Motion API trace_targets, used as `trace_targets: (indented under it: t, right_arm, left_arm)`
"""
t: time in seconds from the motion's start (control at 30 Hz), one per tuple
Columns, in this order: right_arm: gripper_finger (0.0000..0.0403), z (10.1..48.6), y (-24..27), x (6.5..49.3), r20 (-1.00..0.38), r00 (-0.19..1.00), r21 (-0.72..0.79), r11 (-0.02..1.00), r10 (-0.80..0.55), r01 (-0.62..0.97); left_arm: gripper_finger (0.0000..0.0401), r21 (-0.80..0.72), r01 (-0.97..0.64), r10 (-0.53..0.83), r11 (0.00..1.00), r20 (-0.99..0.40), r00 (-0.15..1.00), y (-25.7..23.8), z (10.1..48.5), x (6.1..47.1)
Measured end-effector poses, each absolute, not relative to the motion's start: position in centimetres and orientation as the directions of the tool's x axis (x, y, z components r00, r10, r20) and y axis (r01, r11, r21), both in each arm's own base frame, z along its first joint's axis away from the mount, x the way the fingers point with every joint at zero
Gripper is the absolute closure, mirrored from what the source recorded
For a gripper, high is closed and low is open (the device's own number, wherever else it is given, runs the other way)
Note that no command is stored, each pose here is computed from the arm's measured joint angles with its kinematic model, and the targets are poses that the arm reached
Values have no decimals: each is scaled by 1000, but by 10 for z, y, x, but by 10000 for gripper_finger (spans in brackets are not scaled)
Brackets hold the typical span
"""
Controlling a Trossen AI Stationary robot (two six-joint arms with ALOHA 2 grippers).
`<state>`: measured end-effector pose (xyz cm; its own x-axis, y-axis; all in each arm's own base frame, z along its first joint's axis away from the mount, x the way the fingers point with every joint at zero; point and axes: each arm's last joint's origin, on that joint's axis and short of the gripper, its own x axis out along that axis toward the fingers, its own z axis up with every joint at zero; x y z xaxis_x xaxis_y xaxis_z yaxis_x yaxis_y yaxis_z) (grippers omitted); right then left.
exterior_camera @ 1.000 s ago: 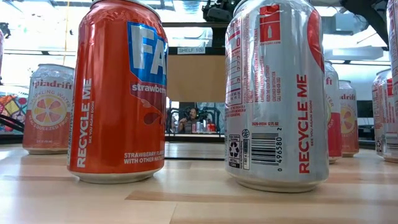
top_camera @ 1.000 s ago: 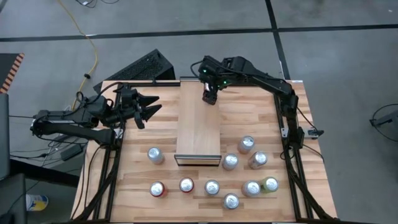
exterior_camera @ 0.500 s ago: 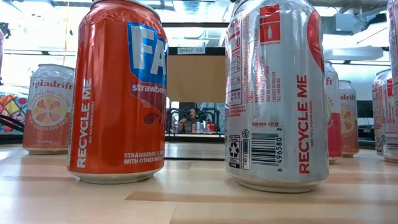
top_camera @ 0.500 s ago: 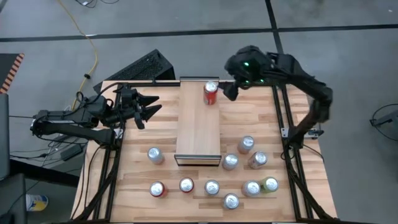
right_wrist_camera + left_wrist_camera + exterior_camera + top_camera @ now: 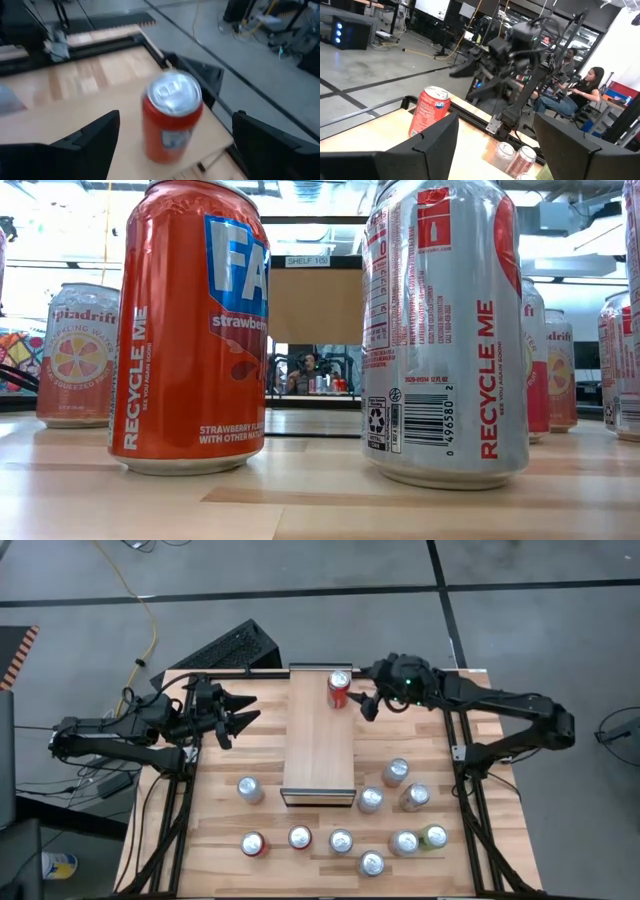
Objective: Place canned beverage on shelf
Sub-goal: Put the top red soda can on the shelf
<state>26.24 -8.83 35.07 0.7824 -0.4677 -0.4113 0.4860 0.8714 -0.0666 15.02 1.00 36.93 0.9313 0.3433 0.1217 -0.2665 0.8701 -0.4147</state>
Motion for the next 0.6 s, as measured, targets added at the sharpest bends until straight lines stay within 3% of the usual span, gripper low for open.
trace_targets:
  t: [0.3, 0.6]
  right_arm:
    - [44, 346, -88, 258, -402, 788, -63, 873, -466, 484]
    - [44, 343, -87, 258, -435, 793, -68, 894, -426, 443]
  left_arm:
    - [154, -375, -333, 397, 865, 107, 912, 13, 367, 157]
    - [154, -390, -289, 359, 874, 118, 926, 14, 367, 159]
